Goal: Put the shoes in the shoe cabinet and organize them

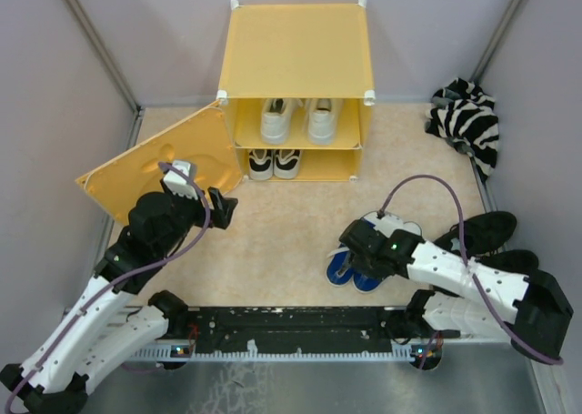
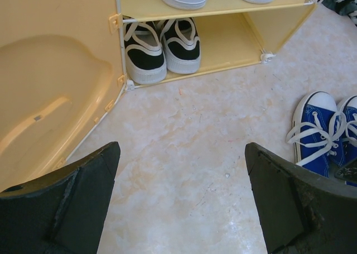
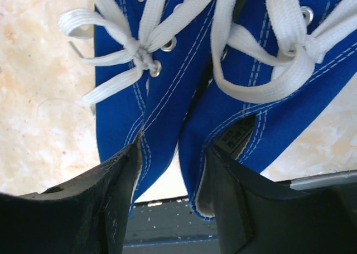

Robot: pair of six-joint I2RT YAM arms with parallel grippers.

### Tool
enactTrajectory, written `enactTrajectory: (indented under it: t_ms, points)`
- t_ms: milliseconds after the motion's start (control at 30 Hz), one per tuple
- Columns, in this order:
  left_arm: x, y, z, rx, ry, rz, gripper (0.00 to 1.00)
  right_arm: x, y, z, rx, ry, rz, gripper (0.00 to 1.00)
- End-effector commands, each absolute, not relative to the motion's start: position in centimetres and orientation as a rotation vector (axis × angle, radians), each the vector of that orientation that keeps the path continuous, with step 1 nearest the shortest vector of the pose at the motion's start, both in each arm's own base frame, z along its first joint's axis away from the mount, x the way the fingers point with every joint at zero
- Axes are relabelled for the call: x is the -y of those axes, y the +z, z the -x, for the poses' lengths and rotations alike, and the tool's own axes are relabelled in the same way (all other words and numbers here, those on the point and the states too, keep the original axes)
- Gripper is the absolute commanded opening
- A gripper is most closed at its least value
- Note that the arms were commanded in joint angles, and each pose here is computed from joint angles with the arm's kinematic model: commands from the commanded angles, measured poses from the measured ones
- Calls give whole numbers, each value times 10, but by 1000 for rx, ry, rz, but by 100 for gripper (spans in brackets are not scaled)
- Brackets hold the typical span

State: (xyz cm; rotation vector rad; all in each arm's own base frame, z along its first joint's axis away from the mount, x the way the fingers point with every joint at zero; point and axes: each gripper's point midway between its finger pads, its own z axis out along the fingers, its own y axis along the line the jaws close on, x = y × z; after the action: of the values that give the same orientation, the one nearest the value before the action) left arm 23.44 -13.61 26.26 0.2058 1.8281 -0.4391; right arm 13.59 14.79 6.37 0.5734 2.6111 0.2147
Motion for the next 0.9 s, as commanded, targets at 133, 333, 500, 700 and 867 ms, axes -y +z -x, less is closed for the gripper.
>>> enactTrajectory:
  t_ms: [133,333,500,700,867]
  points:
    - [134,264,-232,-1823,-435,-206,99,-134,46,-145,-2556,104,-709,55]
    - [133,260,-231,-1826,-436,-201,99,-116,24,-138,-2558,79,-751,54]
    - [134,259,-231,-1834,-438,-203,99,-112,20,-147,-2543,64,-681,50]
    - [132,257,-231,-1837,-431,-196,99,-122,47,-175,-2500,9,-363,0]
    - [131,257,-231,-1837,-427,-187,99,-176,73,-180,-2447,149,-93,0]
